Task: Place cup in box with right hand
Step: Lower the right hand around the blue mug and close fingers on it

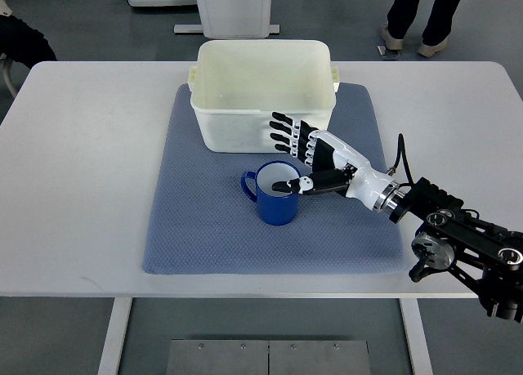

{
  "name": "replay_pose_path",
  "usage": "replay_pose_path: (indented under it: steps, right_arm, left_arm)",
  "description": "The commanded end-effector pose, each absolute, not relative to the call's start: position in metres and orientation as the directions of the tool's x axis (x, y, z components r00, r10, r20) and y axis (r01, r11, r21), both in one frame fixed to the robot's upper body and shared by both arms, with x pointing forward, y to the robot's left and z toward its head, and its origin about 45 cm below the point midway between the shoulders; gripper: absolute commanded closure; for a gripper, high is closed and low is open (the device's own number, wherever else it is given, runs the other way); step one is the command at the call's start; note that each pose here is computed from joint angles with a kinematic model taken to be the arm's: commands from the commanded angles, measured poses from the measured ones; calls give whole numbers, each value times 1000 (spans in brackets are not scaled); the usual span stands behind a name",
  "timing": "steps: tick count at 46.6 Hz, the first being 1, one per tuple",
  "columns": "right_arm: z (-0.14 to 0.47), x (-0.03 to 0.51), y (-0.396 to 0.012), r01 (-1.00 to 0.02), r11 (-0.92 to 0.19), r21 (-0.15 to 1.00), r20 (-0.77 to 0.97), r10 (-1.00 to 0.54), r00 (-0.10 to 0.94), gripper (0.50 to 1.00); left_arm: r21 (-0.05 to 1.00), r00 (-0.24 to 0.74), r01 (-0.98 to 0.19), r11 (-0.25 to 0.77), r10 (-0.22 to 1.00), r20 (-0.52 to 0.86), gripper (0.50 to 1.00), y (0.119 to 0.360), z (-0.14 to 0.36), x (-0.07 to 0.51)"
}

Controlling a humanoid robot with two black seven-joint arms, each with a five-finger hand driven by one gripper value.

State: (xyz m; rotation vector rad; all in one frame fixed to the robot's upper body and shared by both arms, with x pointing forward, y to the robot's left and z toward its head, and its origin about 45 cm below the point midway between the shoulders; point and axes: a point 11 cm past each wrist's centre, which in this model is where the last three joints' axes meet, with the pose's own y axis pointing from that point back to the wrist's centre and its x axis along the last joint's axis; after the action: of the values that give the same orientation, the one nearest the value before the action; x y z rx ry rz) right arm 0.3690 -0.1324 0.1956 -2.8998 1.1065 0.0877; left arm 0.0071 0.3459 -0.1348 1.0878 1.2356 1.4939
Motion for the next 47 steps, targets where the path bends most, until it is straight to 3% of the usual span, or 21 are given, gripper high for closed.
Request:
replay_pose_path:
  steps: [1, 47]
  right_arm:
    - [194, 370, -133, -669, -743, -13, -68, -667, 742, 500]
    - [163, 359, -114, -648, -761, 24, -91, -647, 757, 500]
  left_arm:
    - [989, -222, -98, -110, 971, 87, 500, 346, -135, 8]
    - [989, -222, -96, -110, 971, 87, 500, 346, -135, 7]
